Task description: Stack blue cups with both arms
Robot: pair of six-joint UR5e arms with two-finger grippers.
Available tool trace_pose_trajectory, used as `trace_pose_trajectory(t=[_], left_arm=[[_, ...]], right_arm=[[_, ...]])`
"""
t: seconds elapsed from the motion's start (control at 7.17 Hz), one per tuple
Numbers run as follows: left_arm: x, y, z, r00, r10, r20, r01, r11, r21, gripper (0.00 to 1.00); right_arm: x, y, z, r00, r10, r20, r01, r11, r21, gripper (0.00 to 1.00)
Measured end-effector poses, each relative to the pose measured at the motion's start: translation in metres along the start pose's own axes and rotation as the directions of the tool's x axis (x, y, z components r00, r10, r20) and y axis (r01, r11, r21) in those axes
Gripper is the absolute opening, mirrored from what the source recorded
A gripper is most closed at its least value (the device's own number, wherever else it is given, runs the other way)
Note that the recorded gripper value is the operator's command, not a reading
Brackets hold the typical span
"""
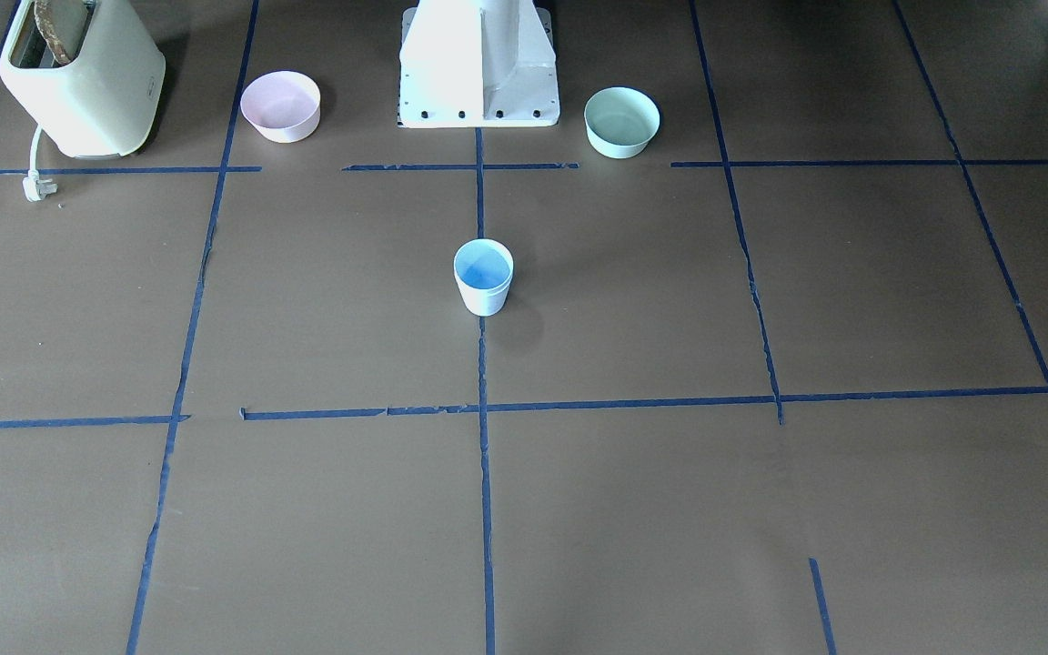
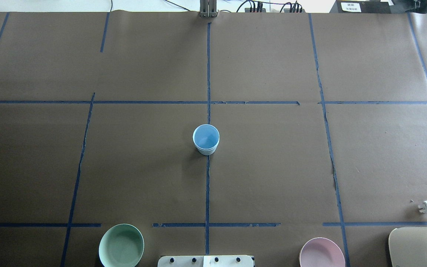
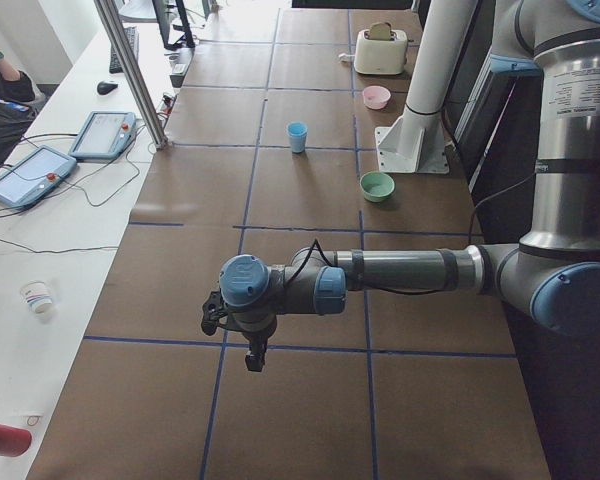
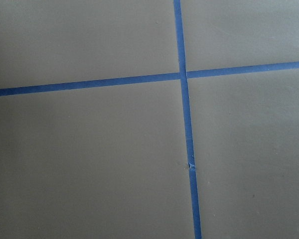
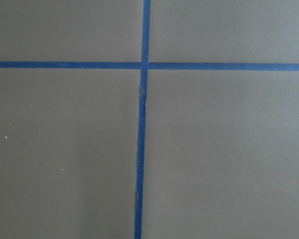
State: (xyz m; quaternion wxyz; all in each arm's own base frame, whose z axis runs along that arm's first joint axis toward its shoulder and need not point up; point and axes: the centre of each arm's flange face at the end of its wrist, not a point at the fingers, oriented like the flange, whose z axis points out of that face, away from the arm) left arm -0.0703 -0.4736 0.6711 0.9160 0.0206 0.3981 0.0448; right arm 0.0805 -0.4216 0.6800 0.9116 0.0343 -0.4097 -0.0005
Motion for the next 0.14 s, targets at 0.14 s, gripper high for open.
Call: trace_pose_trajectory(t=[0.14], left_arm=[[0.0000,0.0000,0.0000,1.000,0.000,0.000,0.000,1.000,0.000,1.00]], right_arm=[[-0.0001,0.0000,-0.0001,1.000,0.000,0.000,0.000,1.000,0.000,1.00]])
